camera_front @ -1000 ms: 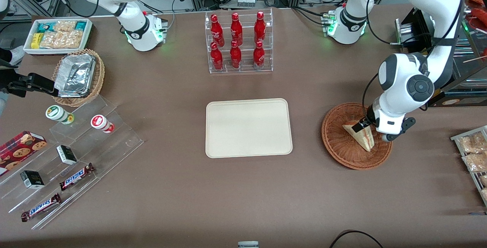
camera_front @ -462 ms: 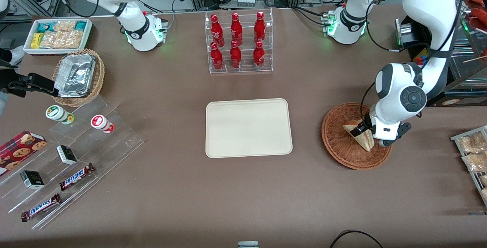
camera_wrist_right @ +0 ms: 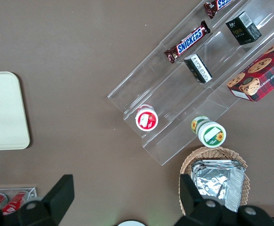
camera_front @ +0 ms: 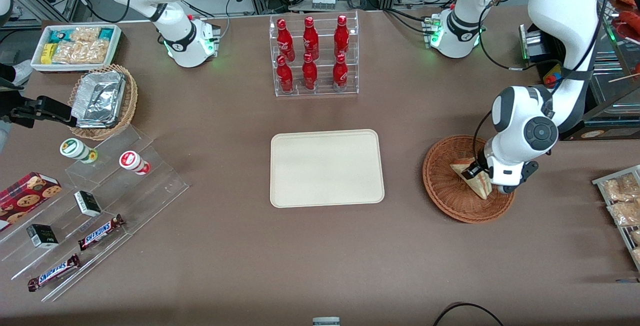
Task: Place sandwich from basket to tray
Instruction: 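Close the left gripper on the sandwich and lift it, then carry the sandwich with the left gripper over the white tray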
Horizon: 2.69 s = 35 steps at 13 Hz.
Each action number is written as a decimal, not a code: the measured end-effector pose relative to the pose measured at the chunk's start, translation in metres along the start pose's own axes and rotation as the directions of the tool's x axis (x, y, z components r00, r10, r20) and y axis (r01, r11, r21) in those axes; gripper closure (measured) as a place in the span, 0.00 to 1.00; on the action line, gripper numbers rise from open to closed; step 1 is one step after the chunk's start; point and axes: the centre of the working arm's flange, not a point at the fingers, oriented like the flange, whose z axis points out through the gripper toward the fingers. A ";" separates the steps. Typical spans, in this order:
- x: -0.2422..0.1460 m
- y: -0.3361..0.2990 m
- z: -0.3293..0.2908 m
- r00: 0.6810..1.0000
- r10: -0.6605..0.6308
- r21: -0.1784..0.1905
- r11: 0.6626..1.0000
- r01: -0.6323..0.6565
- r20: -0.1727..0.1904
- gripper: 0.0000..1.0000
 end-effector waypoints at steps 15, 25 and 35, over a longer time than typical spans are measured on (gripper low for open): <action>-0.108 0.133 -0.115 0.960 0.272 0.062 0.959 -0.276 0.064 0.84; -0.236 0.254 -0.081 0.915 0.399 0.040 0.915 -0.401 0.066 0.84; -0.326 0.327 -0.022 0.869 0.494 -0.070 0.867 -0.493 0.006 0.84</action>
